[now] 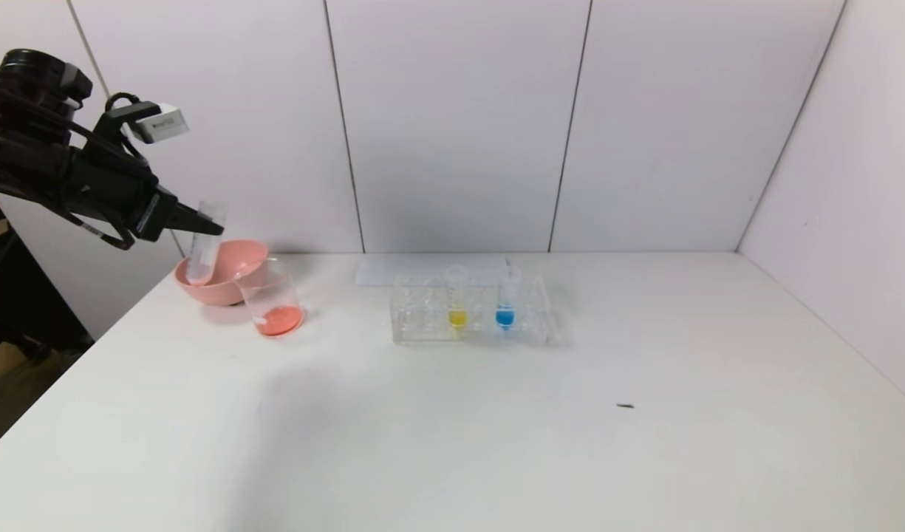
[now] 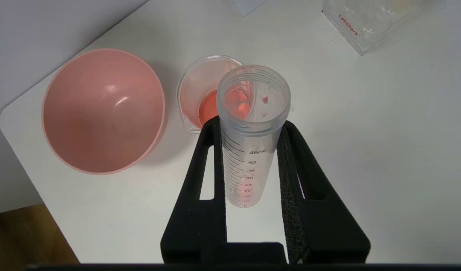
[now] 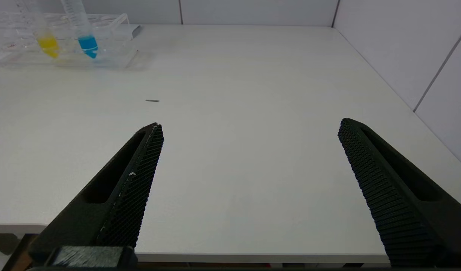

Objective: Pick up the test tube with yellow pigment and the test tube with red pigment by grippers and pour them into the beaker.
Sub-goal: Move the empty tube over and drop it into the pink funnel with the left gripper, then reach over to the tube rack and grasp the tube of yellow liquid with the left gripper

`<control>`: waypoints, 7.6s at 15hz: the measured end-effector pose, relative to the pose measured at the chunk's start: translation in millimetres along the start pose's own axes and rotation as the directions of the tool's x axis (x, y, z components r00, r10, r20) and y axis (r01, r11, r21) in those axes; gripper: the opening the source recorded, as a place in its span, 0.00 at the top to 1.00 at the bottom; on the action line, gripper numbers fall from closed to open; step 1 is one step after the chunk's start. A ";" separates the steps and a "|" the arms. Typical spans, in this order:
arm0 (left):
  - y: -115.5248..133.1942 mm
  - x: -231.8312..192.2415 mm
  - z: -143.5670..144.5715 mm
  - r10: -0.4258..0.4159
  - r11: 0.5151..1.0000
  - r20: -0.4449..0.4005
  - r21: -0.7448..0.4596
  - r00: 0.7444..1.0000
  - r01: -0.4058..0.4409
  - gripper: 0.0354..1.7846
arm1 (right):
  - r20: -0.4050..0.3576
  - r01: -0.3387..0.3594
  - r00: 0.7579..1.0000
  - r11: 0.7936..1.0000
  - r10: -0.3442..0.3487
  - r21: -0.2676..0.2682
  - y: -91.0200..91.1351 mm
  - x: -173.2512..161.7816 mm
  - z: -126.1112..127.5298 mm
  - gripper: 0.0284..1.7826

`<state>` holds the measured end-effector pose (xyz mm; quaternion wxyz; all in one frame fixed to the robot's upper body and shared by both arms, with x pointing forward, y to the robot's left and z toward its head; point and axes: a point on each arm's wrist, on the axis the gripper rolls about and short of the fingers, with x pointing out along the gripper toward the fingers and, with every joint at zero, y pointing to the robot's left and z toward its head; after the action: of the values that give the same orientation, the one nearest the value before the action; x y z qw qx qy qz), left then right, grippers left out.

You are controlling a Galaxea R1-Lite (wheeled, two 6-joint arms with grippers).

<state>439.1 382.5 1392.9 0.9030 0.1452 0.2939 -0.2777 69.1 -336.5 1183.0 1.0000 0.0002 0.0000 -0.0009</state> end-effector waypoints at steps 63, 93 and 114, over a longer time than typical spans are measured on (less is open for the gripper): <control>94.5 118.8 -64.5 0.529 0.800 0.258 -0.470 0.808 -0.374 0.78 | 0.000 0.000 1.000 1.000 0.000 0.000 0.0 0.0 -0.1 0.05; 113.5 172.2 -96.5 0.497 0.800 0.198 -0.482 0.845 -0.358 0.16 | 0.000 0.000 1.000 1.000 0.000 0.000 0.0 0.0 0.0 0.05; 92.4 111.0 -60.4 0.528 0.808 0.272 -0.454 0.804 -0.377 0.03 | 0.000 0.000 1.000 1.000 0.000 0.000 0.0 0.0 0.0 0.05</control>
<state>540.9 436.3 1286.8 0.9932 -0.0219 0.1139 -0.0106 69.1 -336.5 1183.0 1.0000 0.0002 0.0000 -0.0009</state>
